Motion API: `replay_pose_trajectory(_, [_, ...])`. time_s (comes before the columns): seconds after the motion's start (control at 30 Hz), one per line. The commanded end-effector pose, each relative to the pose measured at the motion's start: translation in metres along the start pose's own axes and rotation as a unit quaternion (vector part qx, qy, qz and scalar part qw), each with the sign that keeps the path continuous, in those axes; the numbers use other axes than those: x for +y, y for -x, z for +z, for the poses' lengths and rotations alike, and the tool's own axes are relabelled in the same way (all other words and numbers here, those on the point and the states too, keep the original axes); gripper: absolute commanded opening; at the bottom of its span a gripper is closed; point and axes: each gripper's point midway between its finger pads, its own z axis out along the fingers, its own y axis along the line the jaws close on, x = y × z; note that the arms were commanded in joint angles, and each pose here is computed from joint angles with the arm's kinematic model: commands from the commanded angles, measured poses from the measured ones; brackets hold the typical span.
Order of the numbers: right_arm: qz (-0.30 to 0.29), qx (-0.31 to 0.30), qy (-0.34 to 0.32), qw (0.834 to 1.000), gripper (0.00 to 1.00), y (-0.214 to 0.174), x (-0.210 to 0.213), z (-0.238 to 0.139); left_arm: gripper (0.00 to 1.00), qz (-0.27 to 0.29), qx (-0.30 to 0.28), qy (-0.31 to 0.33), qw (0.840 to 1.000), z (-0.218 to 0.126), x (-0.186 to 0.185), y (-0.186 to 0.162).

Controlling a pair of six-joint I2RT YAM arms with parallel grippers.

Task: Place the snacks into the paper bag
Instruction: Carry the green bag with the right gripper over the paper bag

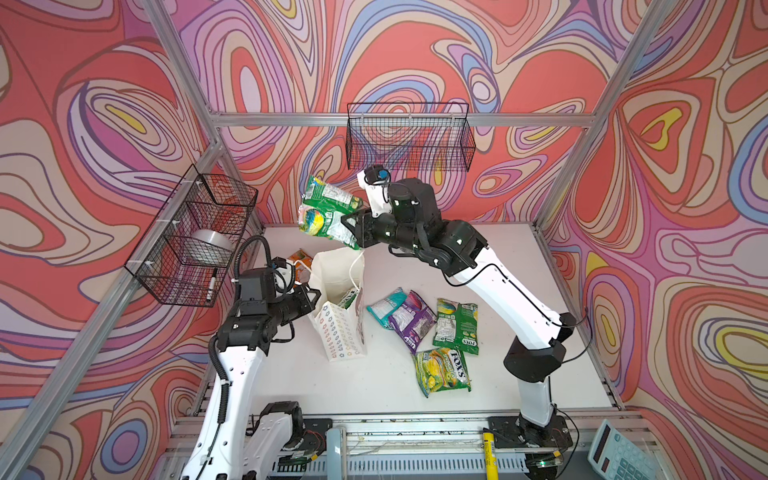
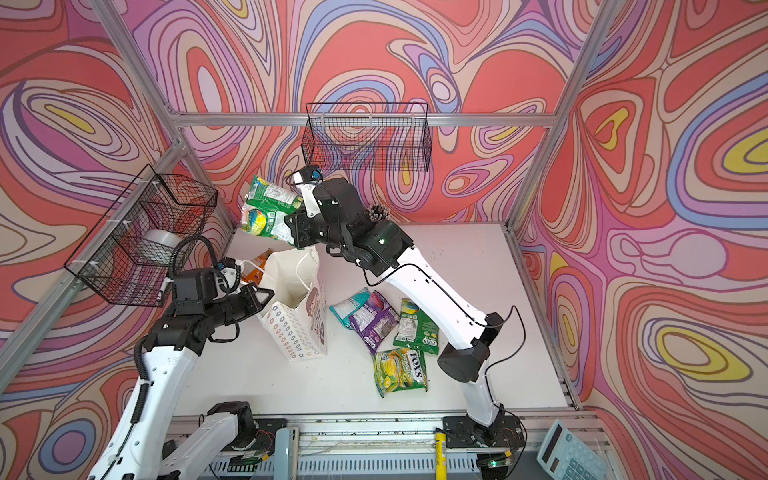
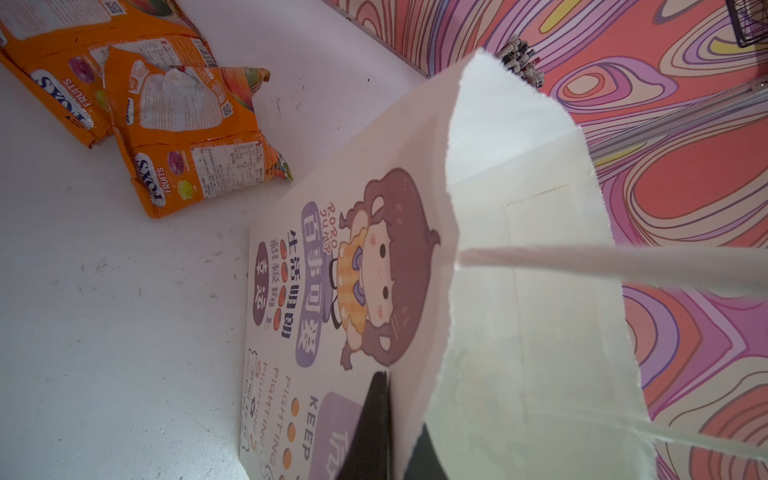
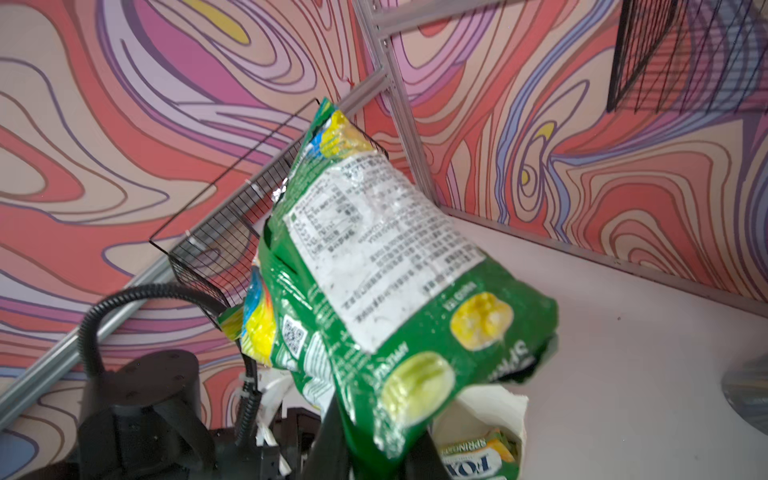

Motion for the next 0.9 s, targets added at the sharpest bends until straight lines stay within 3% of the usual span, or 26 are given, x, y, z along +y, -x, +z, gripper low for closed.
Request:
replay_pose_trajectory(0.0, [0.013,-0.047,0.012,0.999,0.00,0.014,0.003,0.021,0.00,0.000,-0.001,-0.012,1.000,0.001,-0.002,0.001])
replay_pose_trajectory(0.13, [0.033,-0.054,0.024,0.998,0.00,0.009,0.003,0.034,0.00,0.001,-0.005,-0.012,1.000,0.000,-0.003,0.001])
replay_pose_trajectory(0.27, [0.055,-0.013,0.028,0.998,0.00,-0.025,-0.005,0.051,0.00,0.002,-0.006,-0.008,1.000,0.000,-0.002,0.001])
replay_pose_trajectory(0.6, [0.053,0.091,-0.046,0.993,0.00,-0.100,-0.040,0.016,0.00,0.005,-0.026,0.024,0.999,-0.009,0.006,0.005])
replay_pose_trajectory(0.87, [0.033,0.140,-0.094,0.985,0.00,-0.127,-0.054,0.008,0.00,0.004,-0.030,0.040,0.999,-0.010,0.012,0.006])
